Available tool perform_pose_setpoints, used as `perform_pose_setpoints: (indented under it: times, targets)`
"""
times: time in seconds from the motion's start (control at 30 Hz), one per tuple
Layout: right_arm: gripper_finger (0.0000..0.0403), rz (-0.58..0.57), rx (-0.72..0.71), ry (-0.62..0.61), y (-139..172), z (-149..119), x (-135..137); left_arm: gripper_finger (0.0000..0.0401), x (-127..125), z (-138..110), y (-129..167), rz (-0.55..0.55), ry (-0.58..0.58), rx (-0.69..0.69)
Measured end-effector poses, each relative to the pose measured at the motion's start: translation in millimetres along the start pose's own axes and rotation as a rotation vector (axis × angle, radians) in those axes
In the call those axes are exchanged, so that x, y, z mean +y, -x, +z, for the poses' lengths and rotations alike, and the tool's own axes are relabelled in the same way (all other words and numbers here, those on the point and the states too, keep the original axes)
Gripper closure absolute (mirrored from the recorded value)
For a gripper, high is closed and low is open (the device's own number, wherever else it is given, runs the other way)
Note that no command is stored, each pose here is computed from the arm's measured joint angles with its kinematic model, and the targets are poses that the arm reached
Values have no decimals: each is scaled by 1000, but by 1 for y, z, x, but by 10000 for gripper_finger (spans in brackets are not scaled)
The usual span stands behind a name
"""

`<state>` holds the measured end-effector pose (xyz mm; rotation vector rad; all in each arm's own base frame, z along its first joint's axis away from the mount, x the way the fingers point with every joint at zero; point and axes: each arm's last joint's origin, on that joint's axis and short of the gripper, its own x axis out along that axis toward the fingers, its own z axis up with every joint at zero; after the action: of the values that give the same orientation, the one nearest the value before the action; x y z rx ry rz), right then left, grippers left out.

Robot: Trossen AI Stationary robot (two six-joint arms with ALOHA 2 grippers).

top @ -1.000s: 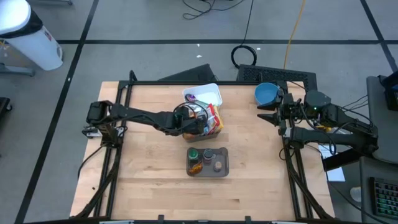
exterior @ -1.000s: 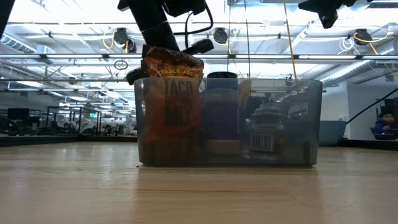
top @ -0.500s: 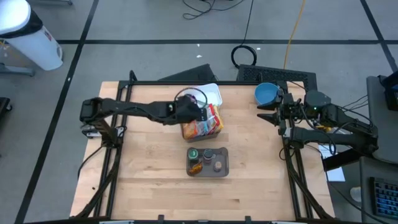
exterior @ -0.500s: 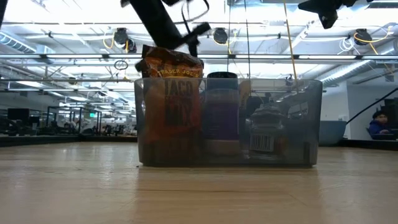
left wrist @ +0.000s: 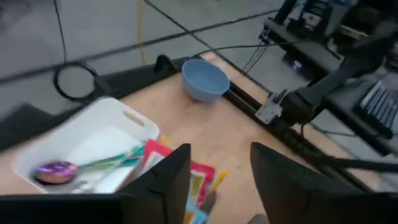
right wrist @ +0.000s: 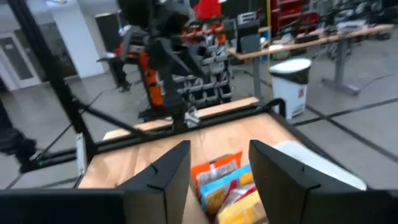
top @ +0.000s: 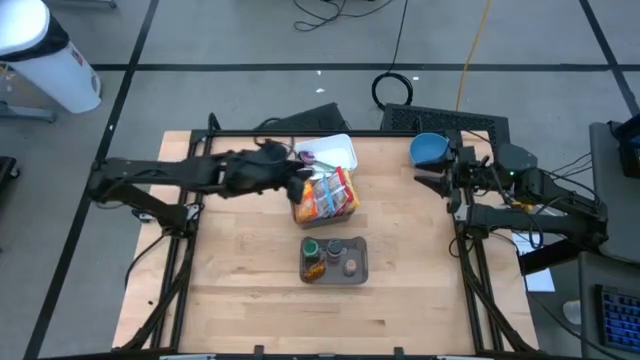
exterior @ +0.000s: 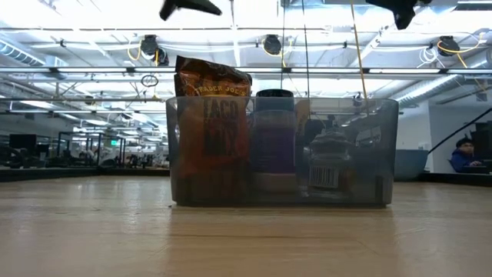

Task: Pick & Place Food Item
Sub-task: Return to Home Position

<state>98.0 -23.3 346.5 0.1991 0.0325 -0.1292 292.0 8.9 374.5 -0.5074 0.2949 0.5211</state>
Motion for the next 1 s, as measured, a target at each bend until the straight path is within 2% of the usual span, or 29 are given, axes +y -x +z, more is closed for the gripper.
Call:
perform_pose_setpoints:
  times: [0.17,0.33,0.4,0.47,0.6,0.73,0.87,1.0]
  targets:
    - [291,-32,-45,-1,1,4,-1,283,4,4,36,-1,-118,-2]
    - [363,-78,-88,-20,5,7,-1,341,16,4,64,-10,-197,10]
    - [391,-93,-108,-23,9,8,-1,366,24,1,73,-52,-216,-12]
    - [396,-124,-130,-25,13,8,-1,389,34,-5,83,-102,-215,-51]
    - [399,-181,-179,-42,23,10,-1,387,61,-28,102,-196,-178,-131]
    - [400,-173,-189,-18,29,10,0,381,88,-51,118,-280,-137,-223]
    - [402,-183,-133,-39,32,4,-1,396,110,-75,127,-361,-121,-295]
    - [402,-204,-44,-60,35,-6,-2,386,130,-98,132,-408,-86,-372]
